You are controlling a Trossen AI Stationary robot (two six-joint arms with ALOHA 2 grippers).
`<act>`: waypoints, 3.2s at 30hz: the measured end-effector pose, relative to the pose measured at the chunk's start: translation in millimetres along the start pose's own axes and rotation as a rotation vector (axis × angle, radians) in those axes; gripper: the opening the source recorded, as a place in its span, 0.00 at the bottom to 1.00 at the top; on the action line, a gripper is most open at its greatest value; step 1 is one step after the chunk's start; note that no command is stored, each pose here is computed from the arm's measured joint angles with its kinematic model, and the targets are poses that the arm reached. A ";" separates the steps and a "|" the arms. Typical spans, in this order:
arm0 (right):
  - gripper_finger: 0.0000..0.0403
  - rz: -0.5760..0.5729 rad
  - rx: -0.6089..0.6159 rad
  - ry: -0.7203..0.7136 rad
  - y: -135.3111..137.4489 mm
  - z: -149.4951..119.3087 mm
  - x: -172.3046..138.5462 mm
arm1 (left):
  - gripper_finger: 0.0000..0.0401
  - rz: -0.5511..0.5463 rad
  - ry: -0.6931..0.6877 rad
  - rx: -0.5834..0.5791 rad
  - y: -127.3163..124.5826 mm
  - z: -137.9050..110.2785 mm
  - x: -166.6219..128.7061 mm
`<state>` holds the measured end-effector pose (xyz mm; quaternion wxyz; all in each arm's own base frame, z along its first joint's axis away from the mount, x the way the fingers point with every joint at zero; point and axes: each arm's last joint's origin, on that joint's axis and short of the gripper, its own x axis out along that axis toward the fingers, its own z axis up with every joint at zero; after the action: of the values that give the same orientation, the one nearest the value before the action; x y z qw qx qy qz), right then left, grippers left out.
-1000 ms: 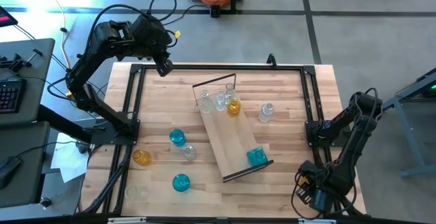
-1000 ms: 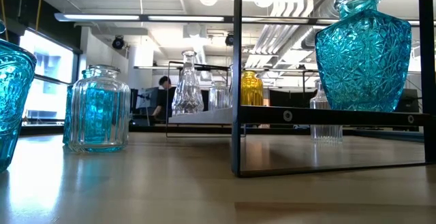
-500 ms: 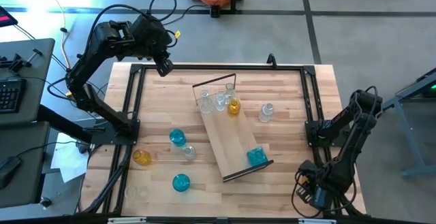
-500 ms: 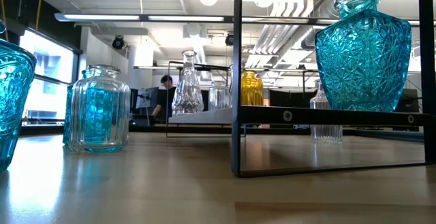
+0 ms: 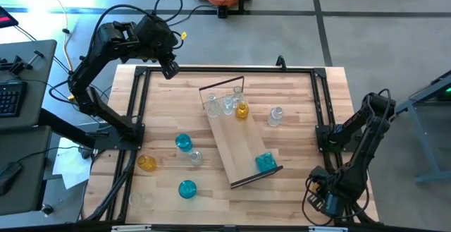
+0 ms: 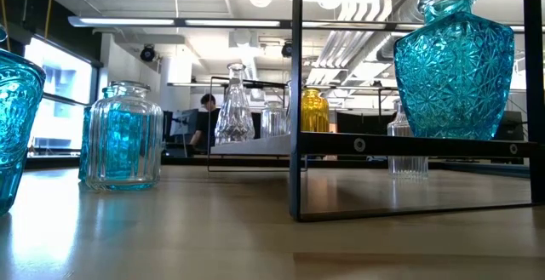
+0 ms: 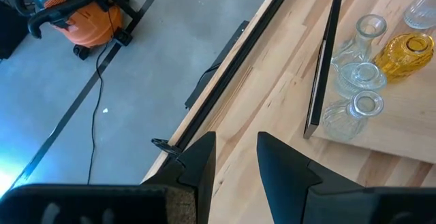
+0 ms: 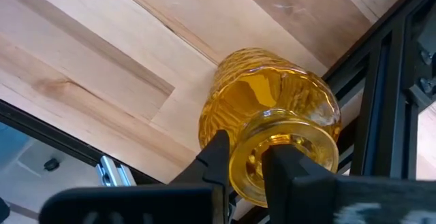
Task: Sort vases onto shelf
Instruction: Put the yellow crystal vase on the shelf aligned with the other yellow crystal vase
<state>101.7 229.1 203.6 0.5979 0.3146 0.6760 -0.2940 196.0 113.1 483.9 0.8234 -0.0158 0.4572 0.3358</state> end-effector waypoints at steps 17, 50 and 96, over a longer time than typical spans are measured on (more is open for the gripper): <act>0.07 0.014 -0.069 0.023 22.1 27.4 -39.3 | 0.25 -0.010 0.000 -0.003 -0.3 0.0 0.0; 0.07 0.012 -0.286 -0.155 17.6 132.6 -147.2 | 0.25 -0.046 0.003 -0.005 -1.3 -0.5 0.0; 0.07 0.286 -0.617 -0.490 72.3 321.3 -145.5 | 0.25 -0.053 0.010 -0.005 -2.3 0.7 2.6</act>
<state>370.8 15.2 310.6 0.8422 0.1322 0.5195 -0.0581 198.7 112.9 481.7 0.8297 -0.0315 0.4599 0.3147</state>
